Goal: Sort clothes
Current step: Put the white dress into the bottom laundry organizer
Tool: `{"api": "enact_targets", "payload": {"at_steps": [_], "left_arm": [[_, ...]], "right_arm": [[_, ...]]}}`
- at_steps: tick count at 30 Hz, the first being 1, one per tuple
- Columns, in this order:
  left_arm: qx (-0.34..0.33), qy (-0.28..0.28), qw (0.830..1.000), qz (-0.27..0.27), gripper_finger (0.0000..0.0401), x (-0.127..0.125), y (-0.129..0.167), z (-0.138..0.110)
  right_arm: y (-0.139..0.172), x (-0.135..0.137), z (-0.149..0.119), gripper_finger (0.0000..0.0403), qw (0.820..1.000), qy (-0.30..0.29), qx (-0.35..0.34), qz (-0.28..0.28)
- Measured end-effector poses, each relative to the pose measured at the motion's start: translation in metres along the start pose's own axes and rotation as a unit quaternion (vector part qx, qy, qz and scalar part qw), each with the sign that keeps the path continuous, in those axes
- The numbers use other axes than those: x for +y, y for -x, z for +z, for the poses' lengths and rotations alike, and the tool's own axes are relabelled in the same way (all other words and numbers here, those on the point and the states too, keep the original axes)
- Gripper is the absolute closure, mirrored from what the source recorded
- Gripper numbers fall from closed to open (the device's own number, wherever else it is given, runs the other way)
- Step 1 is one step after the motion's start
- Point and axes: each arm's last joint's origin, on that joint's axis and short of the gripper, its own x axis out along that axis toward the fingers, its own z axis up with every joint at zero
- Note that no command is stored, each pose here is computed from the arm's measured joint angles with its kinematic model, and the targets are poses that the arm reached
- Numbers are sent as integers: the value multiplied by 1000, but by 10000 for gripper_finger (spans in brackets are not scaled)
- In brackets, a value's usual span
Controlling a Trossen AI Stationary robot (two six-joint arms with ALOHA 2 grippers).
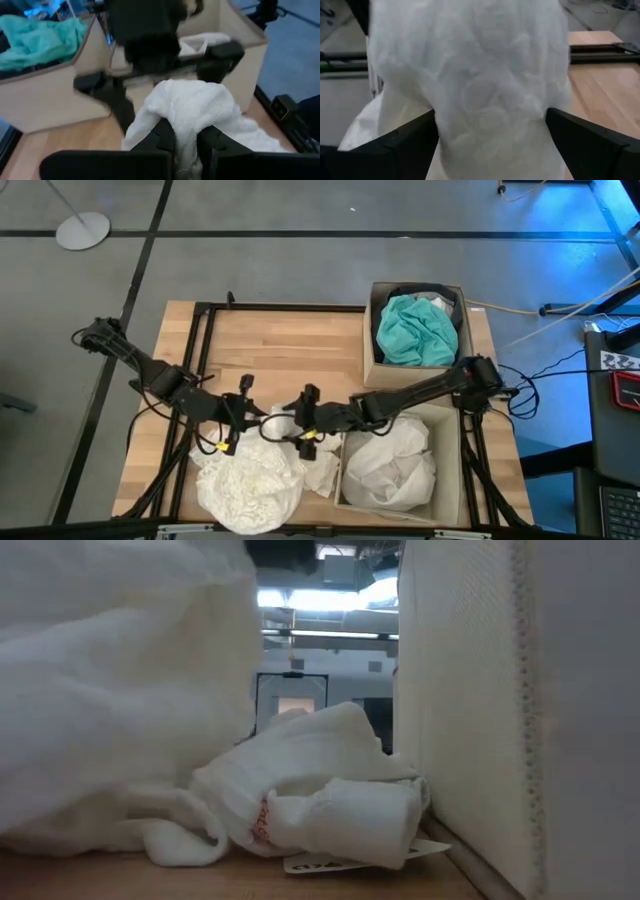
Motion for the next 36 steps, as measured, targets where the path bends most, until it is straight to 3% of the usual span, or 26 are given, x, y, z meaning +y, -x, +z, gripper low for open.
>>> {"api": "enact_targets", "payload": {"at_steps": [2,7,10,18,25,29,36], "left_arm": [[-9,-7,1000,-3,380,-1,1,2],[-16,-16,1000,-5,380,-2,1,3],[-6,-14,1000,-5,377,-2,1,1],[15,-3,1000,-4,379,-2,1,-3],[11,-5,1000,-2,374,-3,-3,-2],[-10,2,1000,-2,374,-5,-7,2],[-52,-17,998,-1,373,-6,-8,11]], "right_arm": [[-8,1,-2,40,1000,-9,-12,23],[-21,6,-3,40,989,-20,-50,140],[-22,8,-4,40,983,-18,-40,181],[-9,0,2,40,984,-31,26,174],[-13,2,16,40,984,-38,-38,169],[-24,1,12,40,989,-46,-75,121],[-47,1,-2,40,987,-52,-103,113]]}}
